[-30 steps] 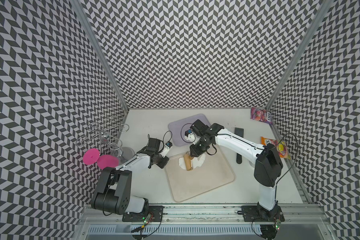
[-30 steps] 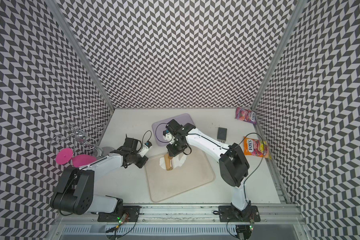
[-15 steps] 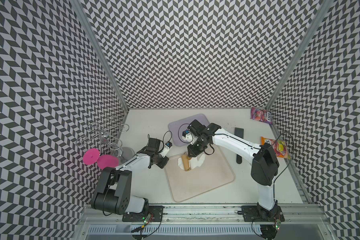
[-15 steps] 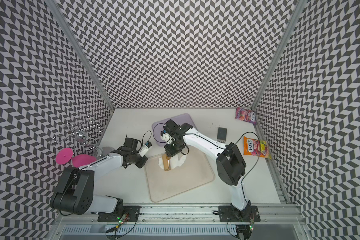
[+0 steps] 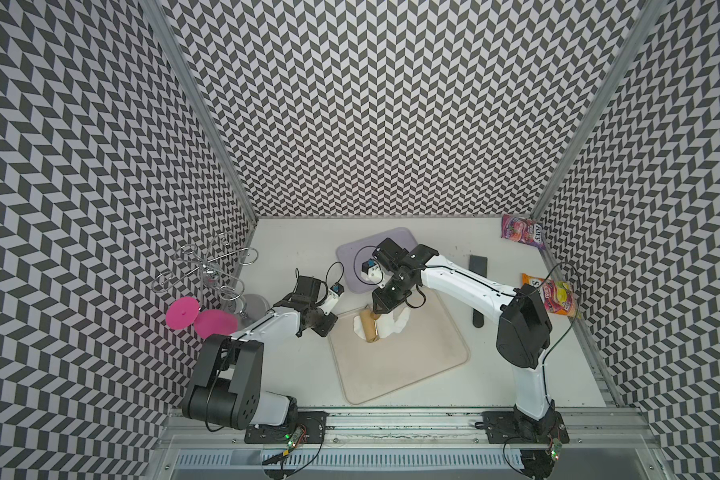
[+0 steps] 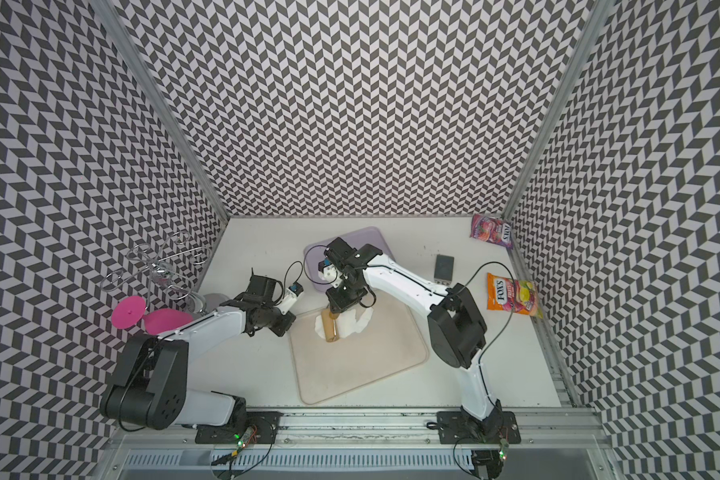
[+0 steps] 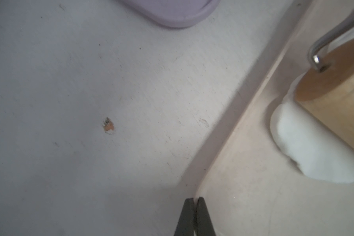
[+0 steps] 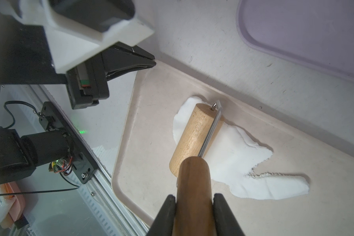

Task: Roll out the dumpling wrappers from the dough
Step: Flatten out the dough on the work surface.

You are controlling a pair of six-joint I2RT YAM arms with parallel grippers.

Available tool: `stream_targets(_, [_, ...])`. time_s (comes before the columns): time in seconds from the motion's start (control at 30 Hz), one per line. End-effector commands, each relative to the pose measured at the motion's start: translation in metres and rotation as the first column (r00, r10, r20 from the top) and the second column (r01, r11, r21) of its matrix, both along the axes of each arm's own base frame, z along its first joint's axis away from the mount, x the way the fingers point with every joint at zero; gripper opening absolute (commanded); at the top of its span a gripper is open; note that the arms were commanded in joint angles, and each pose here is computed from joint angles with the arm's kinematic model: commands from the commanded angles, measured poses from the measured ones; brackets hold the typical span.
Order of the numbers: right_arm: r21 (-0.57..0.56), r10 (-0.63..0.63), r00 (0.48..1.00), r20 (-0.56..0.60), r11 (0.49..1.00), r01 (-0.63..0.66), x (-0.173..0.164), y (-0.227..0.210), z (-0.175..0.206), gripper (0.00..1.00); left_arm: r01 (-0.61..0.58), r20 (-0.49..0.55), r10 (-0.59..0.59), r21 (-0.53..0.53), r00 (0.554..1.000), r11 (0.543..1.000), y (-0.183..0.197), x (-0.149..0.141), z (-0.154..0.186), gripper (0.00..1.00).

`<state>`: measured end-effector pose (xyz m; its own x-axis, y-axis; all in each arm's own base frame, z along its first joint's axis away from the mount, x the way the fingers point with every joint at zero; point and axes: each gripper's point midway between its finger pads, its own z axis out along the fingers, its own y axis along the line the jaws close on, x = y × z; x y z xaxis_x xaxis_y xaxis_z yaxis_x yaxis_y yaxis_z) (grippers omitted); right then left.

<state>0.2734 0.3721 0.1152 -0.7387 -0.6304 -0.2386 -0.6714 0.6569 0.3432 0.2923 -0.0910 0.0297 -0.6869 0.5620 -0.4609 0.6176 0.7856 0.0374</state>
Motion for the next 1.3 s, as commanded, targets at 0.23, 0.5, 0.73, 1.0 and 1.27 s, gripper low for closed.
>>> stream_targets(0.23, [0.0,0.079,0.983,-0.167,0.997,-0.08,-0.037,0.015,-0.069,0.0,0.05,0.025,-0.049,-0.041,0.998,0.998,-0.012,0.001,0.007,0.0])
stream_targets(0.5, [0.2,0.03,0.997,-0.072,0.98,-0.015,-0.019,0.017,0.018,0.0,0.049,0.028,-0.048,-0.04,0.998,0.998,-0.012,0.002,0.007,0.0])
stream_targets(0.73, [0.365,-0.045,0.998,-0.042,0.929,0.057,-0.006,-0.004,0.084,0.0,0.048,0.025,-0.047,-0.038,0.999,0.998,-0.011,0.001,0.007,0.0])
stream_targets(1.0, [0.511,-0.199,0.979,-0.036,0.839,0.189,0.018,-0.049,0.131,0.0,0.048,0.03,-0.047,-0.038,0.998,0.998,-0.011,0.002,0.008,0.0])
stream_targets(1.27, [0.563,-0.574,0.819,0.019,0.683,0.466,0.065,-0.149,0.14,0.0,0.077,0.027,-0.076,-0.043,0.997,0.996,-0.014,-0.002,0.008,0.0])
